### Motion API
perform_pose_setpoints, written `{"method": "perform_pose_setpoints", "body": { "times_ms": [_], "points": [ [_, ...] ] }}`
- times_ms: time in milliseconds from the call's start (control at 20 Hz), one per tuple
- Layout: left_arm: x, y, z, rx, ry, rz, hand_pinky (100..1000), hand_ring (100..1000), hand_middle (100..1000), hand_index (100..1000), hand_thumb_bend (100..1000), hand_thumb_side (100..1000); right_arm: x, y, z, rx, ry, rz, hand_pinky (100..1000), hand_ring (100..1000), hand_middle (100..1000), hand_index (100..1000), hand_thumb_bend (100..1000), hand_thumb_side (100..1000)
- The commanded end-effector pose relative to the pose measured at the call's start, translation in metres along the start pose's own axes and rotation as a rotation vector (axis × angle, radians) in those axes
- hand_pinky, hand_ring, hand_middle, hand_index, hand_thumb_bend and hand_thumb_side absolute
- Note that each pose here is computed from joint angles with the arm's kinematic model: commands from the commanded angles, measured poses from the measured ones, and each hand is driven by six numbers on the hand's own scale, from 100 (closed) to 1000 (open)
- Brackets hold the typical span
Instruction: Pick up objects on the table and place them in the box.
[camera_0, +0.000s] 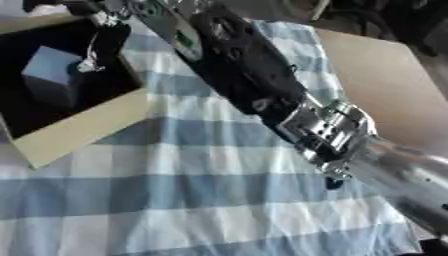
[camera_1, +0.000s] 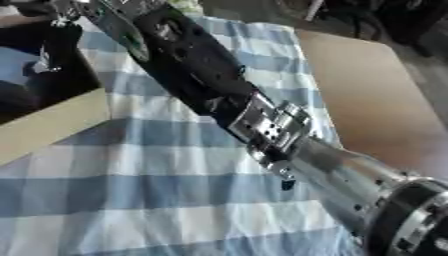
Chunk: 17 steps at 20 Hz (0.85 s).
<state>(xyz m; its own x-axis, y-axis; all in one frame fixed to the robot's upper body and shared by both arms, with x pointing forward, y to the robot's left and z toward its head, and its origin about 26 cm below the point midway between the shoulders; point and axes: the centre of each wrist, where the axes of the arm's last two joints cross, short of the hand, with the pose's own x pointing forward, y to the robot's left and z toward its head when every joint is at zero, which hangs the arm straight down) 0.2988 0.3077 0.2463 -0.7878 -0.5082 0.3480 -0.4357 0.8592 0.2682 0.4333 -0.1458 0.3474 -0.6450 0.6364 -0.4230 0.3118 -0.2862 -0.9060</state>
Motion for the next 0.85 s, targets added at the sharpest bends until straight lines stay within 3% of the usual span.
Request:
{"method": "perform_pose_setpoints", "body": {
  "times_ms": [50, 100, 150, 250, 300, 350, 650, 850],
  "points": [
    [0.004, 0.004, -0.005, 0.002, -0.025, -0.01, 767, 788, 732, 810, 551, 722, -0.008, -0.029, 0.016, -0.101, 0.016, -0.001, 913, 949, 857, 932, 270, 549],
    [0.004, 0.004, -0.005, 0.002, -0.025, -0.01, 767, 788, 732, 810, 551, 722, -0.007, -0.034, 0.019, -0.126, 0.013, -0.013, 911, 948, 855, 930, 259, 549],
    [0.004, 0.005, -0.005, 0.003, -0.025, -0.012, 767, 788, 732, 810, 552, 722, -0.006, -0.04, 0.024, -0.164, 0.017, -0.024, 893, 930, 835, 905, 171, 502],
    [0.004, 0.005, -0.004, 0.005, -0.026, -0.015, 767, 788, 732, 810, 552, 721, -0.003, -0.053, 0.034, -0.255, 0.023, -0.054, 871, 906, 808, 876, 100, 520],
    [0.004, 0.006, -0.005, 0.006, -0.027, -0.016, 767, 788, 732, 810, 553, 721, -0.001, -0.059, 0.04, -0.301, 0.026, -0.073, 868, 903, 805, 875, 100, 528],
    [0.004, 0.006, -0.005, 0.008, -0.028, -0.019, 767, 788, 732, 810, 554, 721, 0.0, -0.066, 0.048, -0.356, 0.032, -0.095, 848, 879, 778, 865, 100, 604],
    [0.003, 0.009, -0.003, 0.029, -0.031, -0.032, 767, 787, 732, 810, 556, 717, 0.007, -0.092, 0.102, -0.722, 0.054, -0.36, 789, 839, 729, 845, 100, 615],
    [0.002, 0.011, -0.001, 0.041, -0.03, -0.045, 766, 788, 733, 810, 560, 717, 0.013, -0.099, 0.142, -0.912, 0.062, -0.481, 773, 835, 723, 843, 100, 626]
  ]
}}
